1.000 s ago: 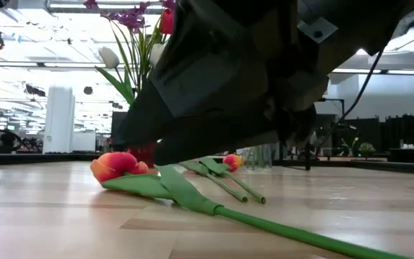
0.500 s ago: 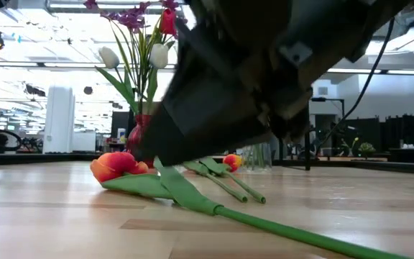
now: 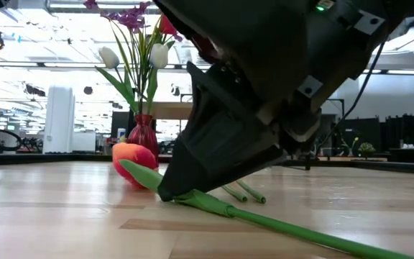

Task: Pick and place flowers into a vace then onto a shelf
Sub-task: Put the bottom orange flower into the transparent flower vase

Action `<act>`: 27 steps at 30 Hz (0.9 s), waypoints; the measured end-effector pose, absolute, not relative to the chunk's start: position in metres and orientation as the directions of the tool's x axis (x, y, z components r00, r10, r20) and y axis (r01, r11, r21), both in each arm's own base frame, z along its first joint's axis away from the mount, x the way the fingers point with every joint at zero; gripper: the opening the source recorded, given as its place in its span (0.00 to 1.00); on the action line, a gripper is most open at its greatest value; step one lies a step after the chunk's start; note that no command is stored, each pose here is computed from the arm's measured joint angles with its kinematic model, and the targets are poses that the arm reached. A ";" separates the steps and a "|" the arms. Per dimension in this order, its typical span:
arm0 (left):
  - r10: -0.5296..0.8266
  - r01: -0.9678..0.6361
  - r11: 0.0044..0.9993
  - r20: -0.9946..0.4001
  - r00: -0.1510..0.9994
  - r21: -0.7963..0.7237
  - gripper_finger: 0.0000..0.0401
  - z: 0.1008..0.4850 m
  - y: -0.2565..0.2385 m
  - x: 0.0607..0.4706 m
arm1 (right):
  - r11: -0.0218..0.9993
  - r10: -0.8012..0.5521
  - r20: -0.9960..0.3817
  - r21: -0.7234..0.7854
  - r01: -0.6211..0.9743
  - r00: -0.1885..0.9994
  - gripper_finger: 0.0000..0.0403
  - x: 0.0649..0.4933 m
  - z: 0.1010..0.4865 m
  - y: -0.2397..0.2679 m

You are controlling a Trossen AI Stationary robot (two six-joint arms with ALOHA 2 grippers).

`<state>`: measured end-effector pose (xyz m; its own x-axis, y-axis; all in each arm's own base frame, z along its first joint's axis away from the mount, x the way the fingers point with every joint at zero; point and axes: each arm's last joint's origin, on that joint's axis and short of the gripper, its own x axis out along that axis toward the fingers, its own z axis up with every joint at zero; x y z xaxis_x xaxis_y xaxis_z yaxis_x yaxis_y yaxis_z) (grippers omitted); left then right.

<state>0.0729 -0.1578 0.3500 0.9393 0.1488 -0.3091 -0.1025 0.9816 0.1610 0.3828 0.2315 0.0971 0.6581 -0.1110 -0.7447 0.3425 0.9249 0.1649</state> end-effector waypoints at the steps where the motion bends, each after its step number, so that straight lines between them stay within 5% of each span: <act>1: 0.149 -0.102 0.982 -0.309 0.939 0.161 0.55 0.350 -0.158 0.073 | 0.921 -0.118 -0.750 0.163 0.355 0.651 0.27 0.384 0.092 0.230; 6: 0.146 -0.103 0.983 -0.308 0.940 0.152 0.55 0.350 -0.158 0.073 | 0.868 -0.137 -0.759 0.218 0.447 0.636 0.21 0.387 0.075 0.228; 12: 0.134 -0.102 0.988 -0.306 0.942 0.117 0.55 0.351 -0.161 0.074 | 0.869 -0.152 -0.740 0.217 0.445 0.656 0.03 0.382 0.080 0.234; 27: 0.072 -0.051 0.997 -0.391 0.918 0.065 0.55 0.350 -0.165 0.074 | 0.963 -0.229 -0.473 0.017 0.269 0.851 0.01 0.418 0.191 0.258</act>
<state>0.0737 -0.1650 0.3497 0.9176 0.0724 -0.3908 -0.0510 0.9966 0.0650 0.4184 0.2579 0.1909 0.8507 -0.2287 -0.4733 0.2686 0.9631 0.0174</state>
